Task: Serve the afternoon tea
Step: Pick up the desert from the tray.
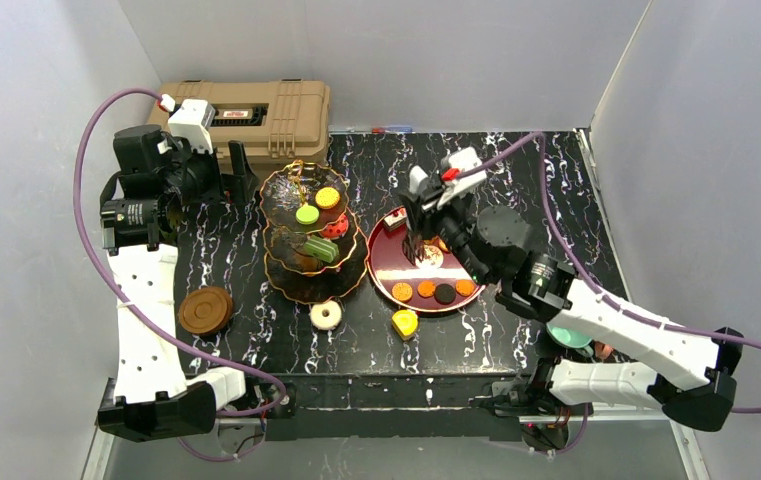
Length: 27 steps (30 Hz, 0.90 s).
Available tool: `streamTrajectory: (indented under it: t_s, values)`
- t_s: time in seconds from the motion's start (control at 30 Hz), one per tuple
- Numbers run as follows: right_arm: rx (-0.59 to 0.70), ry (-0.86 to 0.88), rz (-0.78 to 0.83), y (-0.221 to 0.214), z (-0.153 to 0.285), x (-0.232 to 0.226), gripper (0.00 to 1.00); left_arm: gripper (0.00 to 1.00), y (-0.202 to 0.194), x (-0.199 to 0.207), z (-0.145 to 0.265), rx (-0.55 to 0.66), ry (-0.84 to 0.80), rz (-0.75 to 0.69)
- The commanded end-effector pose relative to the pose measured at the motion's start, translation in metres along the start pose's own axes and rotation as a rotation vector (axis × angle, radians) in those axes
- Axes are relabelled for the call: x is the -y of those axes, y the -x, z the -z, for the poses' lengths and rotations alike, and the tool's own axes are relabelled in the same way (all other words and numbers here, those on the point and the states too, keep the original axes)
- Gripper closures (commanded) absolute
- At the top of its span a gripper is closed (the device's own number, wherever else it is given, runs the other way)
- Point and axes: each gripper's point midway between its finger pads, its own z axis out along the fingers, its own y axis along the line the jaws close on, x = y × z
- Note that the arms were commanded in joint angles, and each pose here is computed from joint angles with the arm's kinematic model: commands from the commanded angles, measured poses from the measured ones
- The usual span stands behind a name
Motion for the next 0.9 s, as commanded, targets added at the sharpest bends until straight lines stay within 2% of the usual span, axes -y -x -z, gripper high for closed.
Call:
streamTrajectory:
  t_s: [0.0, 0.3, 0.37, 0.7, 0.87]
  values:
    - [-0.038, -0.074, -0.049, -0.025, 0.023, 0.022, 0.74, 0.01, 0.001, 0.002, 0.008, 0.014, -0.003, -0.018]
    - [-0.155, -0.109, -0.070, -0.097, 0.036, 0.029, 0.72, 0.01, 0.000, 0.004, 0.004, 0.002, -0.020, 0.007]
    - [-0.165, -0.113, -0.068, -0.108, 0.036, 0.029, 0.68, 0.01, 0.000, 0.005, 0.004, 0.003, -0.022, 0.008]
    - [-0.170, -0.122, -0.067, -0.135, 0.018, 0.033, 0.53, 0.01, 0.001, 0.003, 0.003, 0.001, -0.017, 0.007]
    - [-0.170, -0.120, -0.079, -0.142, -0.004, 0.036, 0.51, 0.01, 0.002, 0.002, 0.002, 0.001, -0.013, 0.006]
